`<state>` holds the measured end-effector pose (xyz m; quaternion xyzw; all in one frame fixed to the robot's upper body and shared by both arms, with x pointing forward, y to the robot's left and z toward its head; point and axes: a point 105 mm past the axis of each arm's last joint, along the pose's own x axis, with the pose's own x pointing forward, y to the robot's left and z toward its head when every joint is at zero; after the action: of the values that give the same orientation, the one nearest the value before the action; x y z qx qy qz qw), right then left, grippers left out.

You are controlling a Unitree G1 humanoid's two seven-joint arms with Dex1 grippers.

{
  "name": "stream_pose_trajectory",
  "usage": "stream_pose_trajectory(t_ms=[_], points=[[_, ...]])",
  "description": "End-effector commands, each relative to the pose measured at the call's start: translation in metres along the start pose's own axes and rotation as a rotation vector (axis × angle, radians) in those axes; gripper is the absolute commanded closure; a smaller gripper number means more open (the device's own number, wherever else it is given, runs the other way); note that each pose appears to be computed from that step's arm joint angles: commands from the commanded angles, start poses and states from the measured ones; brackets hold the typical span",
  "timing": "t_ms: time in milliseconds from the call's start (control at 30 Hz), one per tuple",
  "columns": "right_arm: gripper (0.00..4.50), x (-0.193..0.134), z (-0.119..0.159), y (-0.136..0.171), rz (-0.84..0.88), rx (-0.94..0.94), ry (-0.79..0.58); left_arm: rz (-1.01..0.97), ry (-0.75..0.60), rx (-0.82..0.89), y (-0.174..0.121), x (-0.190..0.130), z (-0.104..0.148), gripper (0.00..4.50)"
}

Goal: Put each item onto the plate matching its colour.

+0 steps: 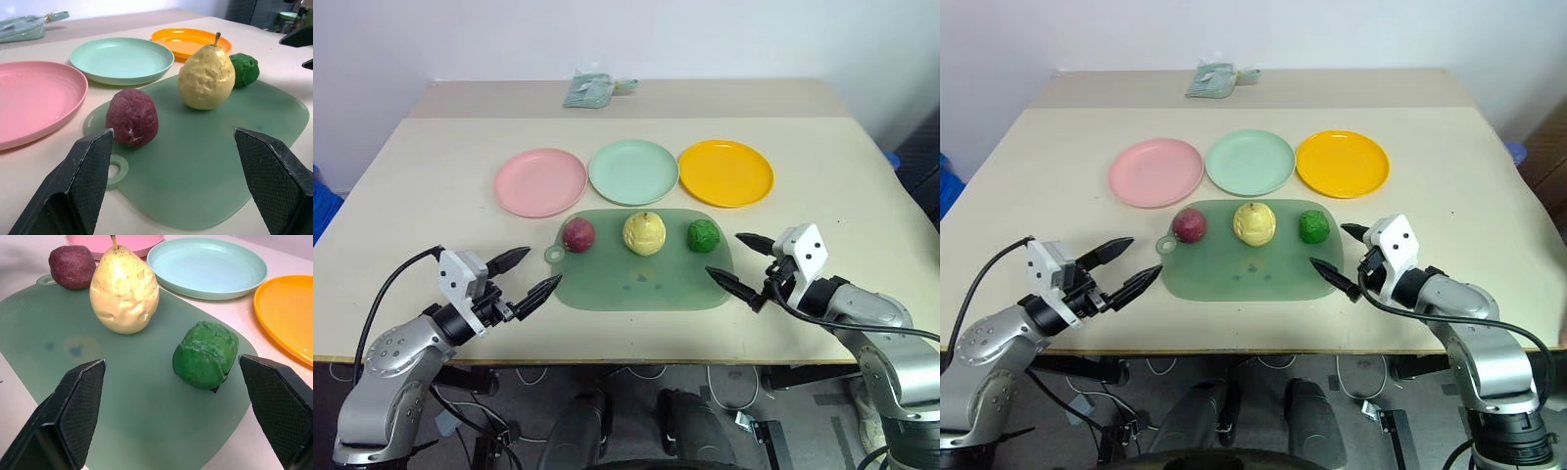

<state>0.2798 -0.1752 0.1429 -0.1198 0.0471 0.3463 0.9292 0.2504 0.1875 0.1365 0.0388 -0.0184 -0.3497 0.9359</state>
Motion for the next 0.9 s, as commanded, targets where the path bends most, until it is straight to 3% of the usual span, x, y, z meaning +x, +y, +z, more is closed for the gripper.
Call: stream_pose_trajectory(t_ms=[33, 467, 900], points=[[0.05, -0.001, 0.021, 0.003, 0.006, -0.043, -0.058, 0.004, -0.024, 0.048, 0.002, -0.003, 0.006, 0.47], [0.05, -0.001, 0.018, 0.002, 0.001, -0.032, -0.055, 0.01, -0.039, 0.046, 0.002, -0.001, 0.011, 0.47], [0.05, 0.0, 0.014, 0.001, 0.005, -0.031, -0.063, 0.078, -0.047, 0.061, 0.002, 0.018, 0.036, 0.47]])
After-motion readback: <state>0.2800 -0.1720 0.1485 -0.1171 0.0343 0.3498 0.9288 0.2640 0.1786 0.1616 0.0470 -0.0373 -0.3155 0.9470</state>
